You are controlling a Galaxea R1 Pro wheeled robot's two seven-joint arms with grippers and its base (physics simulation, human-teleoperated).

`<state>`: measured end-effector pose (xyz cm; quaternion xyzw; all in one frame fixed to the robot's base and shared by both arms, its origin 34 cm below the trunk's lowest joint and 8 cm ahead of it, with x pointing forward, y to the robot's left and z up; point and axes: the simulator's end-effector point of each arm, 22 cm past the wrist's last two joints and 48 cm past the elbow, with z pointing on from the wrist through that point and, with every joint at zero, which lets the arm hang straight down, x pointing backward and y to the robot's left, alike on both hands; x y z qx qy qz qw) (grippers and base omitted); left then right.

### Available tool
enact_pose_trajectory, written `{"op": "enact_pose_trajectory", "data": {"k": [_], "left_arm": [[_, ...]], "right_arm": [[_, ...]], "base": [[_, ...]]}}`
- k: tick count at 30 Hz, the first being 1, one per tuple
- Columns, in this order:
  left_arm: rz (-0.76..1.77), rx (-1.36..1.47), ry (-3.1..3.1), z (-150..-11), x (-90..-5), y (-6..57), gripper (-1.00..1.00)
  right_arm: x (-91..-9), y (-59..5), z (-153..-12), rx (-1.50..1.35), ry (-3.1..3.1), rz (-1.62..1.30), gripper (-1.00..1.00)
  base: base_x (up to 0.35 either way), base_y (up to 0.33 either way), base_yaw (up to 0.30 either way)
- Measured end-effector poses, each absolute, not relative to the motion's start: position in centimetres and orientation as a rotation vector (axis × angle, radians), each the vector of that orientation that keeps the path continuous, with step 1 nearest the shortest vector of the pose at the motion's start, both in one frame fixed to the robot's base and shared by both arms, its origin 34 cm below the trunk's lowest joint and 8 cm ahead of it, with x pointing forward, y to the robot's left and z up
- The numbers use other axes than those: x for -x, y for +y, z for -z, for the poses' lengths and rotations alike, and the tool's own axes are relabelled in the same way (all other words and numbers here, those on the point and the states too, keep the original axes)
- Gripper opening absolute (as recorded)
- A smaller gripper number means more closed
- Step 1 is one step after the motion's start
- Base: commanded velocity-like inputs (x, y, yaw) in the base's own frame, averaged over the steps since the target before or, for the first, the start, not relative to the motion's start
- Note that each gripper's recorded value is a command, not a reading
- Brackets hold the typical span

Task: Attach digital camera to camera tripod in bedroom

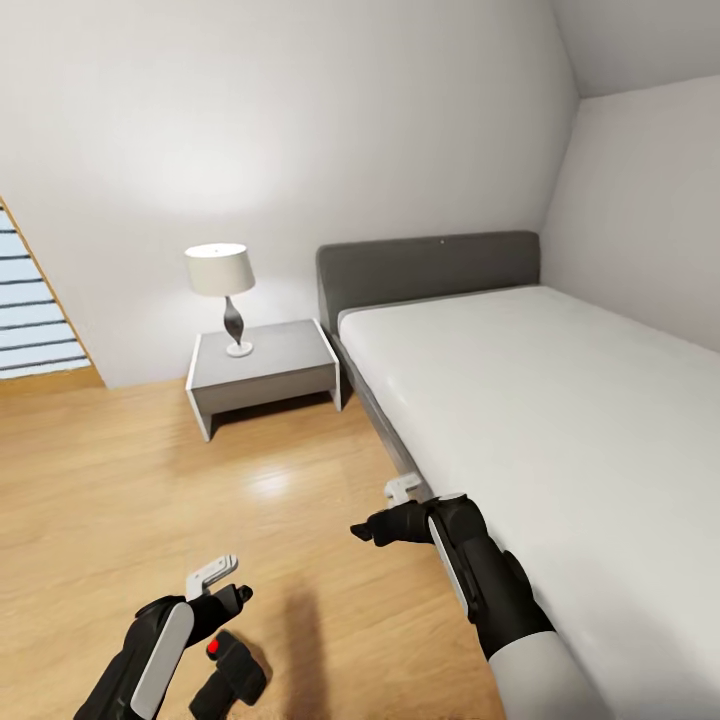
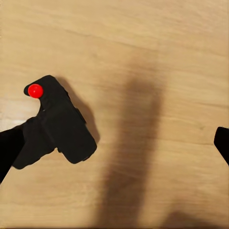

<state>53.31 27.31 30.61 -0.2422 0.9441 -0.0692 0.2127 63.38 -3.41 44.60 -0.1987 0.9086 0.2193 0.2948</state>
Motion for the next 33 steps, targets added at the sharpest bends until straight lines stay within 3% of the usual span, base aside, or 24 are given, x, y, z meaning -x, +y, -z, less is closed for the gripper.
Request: {"op": "enact_pose_trajectory", "data": {"k": [33], "left_arm": [[0.159, 0.708, 2.744, -24.6, -50.5, 26.9, 1.00]], "right_arm": [[-62.0, -3.5, -36.7, 0.502, 2.549, -0.637, 1.00]], "base": [[0.000, 0.000, 0.000]]}}
